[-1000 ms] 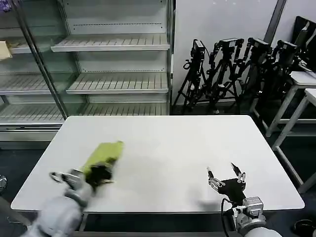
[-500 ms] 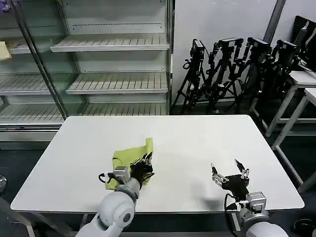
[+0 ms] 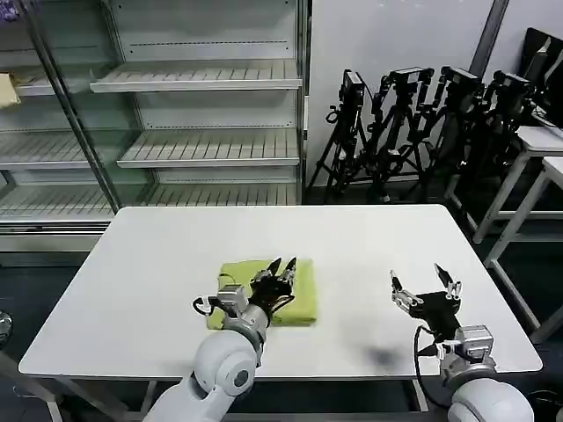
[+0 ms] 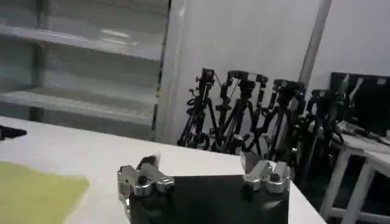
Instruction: Fold and organize the clothes.
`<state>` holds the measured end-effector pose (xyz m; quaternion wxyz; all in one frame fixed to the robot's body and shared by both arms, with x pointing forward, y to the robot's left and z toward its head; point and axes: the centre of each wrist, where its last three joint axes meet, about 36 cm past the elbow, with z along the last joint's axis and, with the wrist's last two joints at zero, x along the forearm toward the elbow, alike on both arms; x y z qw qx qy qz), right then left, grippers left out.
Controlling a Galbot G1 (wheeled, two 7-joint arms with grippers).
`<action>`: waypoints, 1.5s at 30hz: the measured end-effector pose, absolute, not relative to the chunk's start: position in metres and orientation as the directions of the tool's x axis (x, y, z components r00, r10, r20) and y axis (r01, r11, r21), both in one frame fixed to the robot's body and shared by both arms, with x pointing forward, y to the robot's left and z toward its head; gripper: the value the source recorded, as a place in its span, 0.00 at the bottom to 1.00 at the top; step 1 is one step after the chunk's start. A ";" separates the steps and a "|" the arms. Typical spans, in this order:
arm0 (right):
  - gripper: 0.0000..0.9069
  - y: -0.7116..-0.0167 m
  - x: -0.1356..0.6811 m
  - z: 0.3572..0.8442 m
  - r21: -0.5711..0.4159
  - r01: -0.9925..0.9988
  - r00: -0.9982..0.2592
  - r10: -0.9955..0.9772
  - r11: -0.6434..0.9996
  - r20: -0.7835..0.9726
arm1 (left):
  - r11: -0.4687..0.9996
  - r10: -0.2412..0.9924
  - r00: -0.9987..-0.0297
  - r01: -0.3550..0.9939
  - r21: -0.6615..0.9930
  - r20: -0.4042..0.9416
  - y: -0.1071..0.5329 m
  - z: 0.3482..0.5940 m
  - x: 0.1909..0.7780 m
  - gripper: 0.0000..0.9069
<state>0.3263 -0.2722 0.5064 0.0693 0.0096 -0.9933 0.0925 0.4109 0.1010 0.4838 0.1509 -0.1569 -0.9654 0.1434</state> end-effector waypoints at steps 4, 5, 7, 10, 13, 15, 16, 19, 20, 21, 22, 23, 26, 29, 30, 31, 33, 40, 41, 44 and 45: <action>1.00 -0.272 0.330 0.507 -0.175 -0.027 -0.992 -0.004 0.984 0.129 | 0.904 0.356 -0.911 0.279 -0.325 0.209 0.108 0.494 0.407 1.00; 1.00 -0.272 0.331 0.506 -0.173 -0.028 -0.992 -0.006 0.985 0.125 | 0.904 0.355 -0.914 0.281 -0.321 0.198 0.111 0.496 0.408 1.00; 1.00 -0.270 0.334 0.505 -0.170 -0.030 -0.993 -0.010 0.985 0.117 | 0.910 0.344 -0.922 0.280 -0.306 0.178 0.118 0.498 0.409 1.00; 1.00 -0.267 0.340 0.502 -0.168 -0.035 -0.995 -0.018 0.985 0.100 | 0.927 0.314 -0.939 0.273 -0.256 0.136 0.134 0.498 0.413 1.00; 1.00 -0.264 0.347 0.497 -0.170 -0.034 -0.997 -0.021 0.985 0.079 | 0.949 0.279 -0.956 0.259 -0.180 0.092 0.156 0.491 0.418 1.00; 1.00 -0.261 0.353 0.493 -0.172 -0.032 -0.998 -0.022 0.985 0.065 | 0.963 0.250 -0.967 0.242 -0.120 0.056 0.174 0.484 0.421 1.00; 1.00 -0.260 0.356 0.491 -0.172 -0.031 -0.998 -0.021 0.985 0.061 | 0.968 0.238 -0.970 0.234 -0.093 0.038 0.182 0.480 0.422 1.00; 1.00 -0.255 0.366 0.482 -0.171 -0.024 -0.998 -0.015 0.985 0.054 | 0.977 0.211 -0.977 0.211 -0.030 -0.002 0.208 0.470 0.421 1.00; 1.00 -0.254 0.370 0.479 -0.172 -0.020 -0.999 -0.012 0.985 0.051 | 0.979 0.203 -0.979 0.203 -0.013 -0.014 0.217 0.467 0.419 1.00; 1.00 -0.254 0.374 0.477 -0.172 -0.017 -0.999 -0.009 0.985 0.048 | 0.980 0.197 -0.980 0.197 0.001 -0.024 0.225 0.465 0.418 1.00; 1.00 -0.253 0.377 0.473 -0.172 -0.015 -0.999 -0.007 0.985 0.046 | 0.982 0.190 -0.981 0.190 0.014 -0.031 0.232 0.463 0.416 1.00; 1.00 -0.252 0.381 0.470 -0.172 -0.012 -0.999 -0.005 0.985 0.045 | 0.983 0.182 -0.983 0.181 0.029 -0.037 0.240 0.460 0.413 1.00; 1.00 -0.250 0.392 0.461 -0.172 -0.008 -0.999 0.000 0.985 0.044 | 0.984 0.170 -0.985 0.167 0.065 -0.044 0.258 0.453 0.405 1.00; 1.00 -0.248 0.402 0.453 -0.174 -0.006 -0.999 0.003 0.985 0.047 | 0.983 0.163 -0.986 0.158 0.096 -0.044 0.273 0.445 0.397 1.00; 1.00 -0.248 0.405 0.451 -0.174 -0.005 -0.999 0.004 0.985 0.047 | 0.982 0.161 -0.986 0.156 0.105 -0.044 0.277 0.443 0.394 1.00; 1.00 -0.248 0.408 0.450 -0.174 -0.003 -0.999 0.005 0.985 0.046 | 0.982 0.160 -0.986 0.154 0.113 -0.044 0.281 0.441 0.391 1.00; 1.00 -0.247 0.414 0.446 -0.174 -0.002 -0.999 0.006 0.985 0.047 | 0.979 0.161 -0.986 0.155 0.129 -0.039 0.288 0.437 0.386 1.00; 1.00 -0.241 0.424 0.439 -0.169 -0.009 -0.999 -0.001 0.986 0.046 | 0.974 0.161 -0.987 0.156 0.167 -0.017 0.303 0.429 0.372 1.00; 1.00 -0.240 0.425 0.438 -0.168 -0.010 -0.999 -0.002 0.986 0.045 | 0.973 0.163 -0.987 0.158 0.171 -0.016 0.304 0.428 0.370 1.00; 1.00 -0.237 0.428 0.438 -0.167 -0.012 -0.999 -0.005 0.986 0.042 | 0.971 0.160 -0.987 0.155 0.181 -0.012 0.307 0.426 0.365 1.00; 1.00 -0.237 0.429 0.438 -0.168 -0.012 -0.999 -0.005 0.986 0.041 | 0.971 0.158 -0.987 0.154 0.184 -0.010 0.308 0.426 0.364 1.00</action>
